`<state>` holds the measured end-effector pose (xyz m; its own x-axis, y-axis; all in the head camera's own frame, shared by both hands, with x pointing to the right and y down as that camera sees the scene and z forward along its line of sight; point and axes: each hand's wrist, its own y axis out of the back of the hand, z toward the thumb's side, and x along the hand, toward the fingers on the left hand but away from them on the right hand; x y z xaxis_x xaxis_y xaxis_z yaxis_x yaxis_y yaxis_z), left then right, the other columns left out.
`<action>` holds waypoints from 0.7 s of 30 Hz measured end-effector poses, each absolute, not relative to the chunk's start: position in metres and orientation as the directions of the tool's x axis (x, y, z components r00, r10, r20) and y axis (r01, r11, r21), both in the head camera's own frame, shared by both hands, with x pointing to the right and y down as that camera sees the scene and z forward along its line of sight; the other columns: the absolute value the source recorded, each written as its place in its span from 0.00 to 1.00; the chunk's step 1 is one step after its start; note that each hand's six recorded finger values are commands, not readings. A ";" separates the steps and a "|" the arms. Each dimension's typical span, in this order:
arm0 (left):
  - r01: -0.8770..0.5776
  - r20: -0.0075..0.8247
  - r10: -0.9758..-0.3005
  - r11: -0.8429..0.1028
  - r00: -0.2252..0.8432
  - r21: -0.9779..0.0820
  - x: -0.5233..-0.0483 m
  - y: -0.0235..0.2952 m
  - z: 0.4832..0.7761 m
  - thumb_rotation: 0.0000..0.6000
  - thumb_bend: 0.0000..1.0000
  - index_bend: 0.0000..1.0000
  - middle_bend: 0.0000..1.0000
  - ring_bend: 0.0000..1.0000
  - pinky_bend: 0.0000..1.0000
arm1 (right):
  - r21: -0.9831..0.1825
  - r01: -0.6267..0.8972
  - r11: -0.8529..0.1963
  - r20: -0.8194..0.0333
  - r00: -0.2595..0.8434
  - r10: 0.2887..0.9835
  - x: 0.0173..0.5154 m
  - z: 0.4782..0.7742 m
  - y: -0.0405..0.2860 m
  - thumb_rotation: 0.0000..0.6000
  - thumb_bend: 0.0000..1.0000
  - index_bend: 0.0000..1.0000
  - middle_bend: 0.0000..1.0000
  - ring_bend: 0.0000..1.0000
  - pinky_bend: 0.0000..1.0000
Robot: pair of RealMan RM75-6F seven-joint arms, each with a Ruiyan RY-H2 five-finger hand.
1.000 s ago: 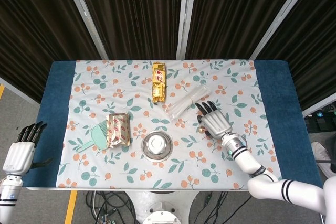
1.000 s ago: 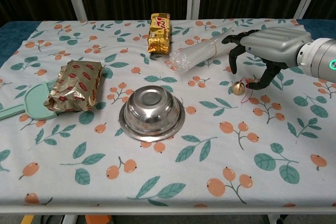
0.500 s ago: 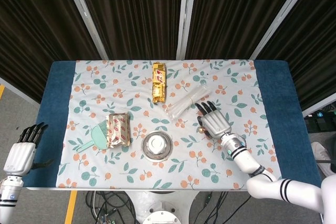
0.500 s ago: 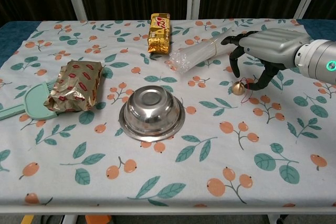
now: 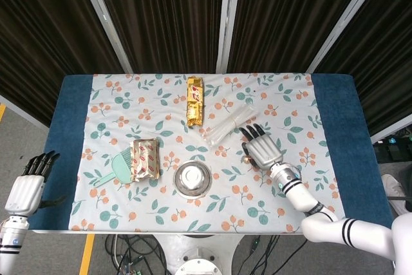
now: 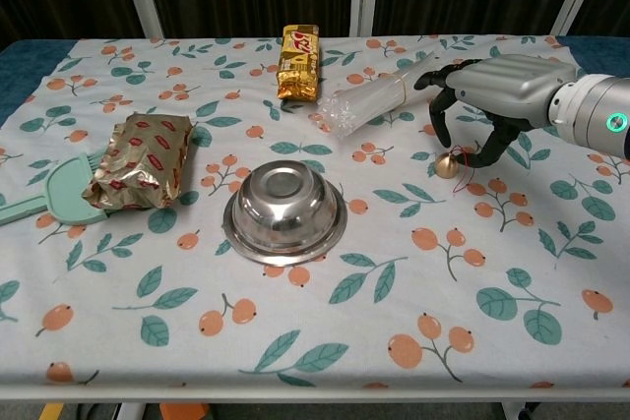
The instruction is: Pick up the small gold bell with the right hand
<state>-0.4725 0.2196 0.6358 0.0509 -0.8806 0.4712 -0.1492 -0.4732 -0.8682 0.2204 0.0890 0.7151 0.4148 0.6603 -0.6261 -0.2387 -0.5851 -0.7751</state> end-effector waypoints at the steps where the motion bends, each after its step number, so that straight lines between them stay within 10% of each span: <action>1: -0.149 0.471 -0.881 -0.473 0.051 -0.868 -0.473 0.220 0.636 1.00 0.02 0.05 0.02 0.00 0.07 | -0.775 -0.239 -0.585 -0.627 0.415 0.660 0.220 0.715 0.089 1.00 0.25 0.53 0.09 0.00 0.00; 21: -0.150 0.479 -0.876 -0.481 0.051 -0.864 -0.474 0.222 0.638 1.00 0.02 0.05 0.02 0.00 0.07 | -0.767 -0.244 -0.593 -0.636 0.408 0.654 0.219 0.718 0.089 1.00 0.29 0.59 0.11 0.00 0.00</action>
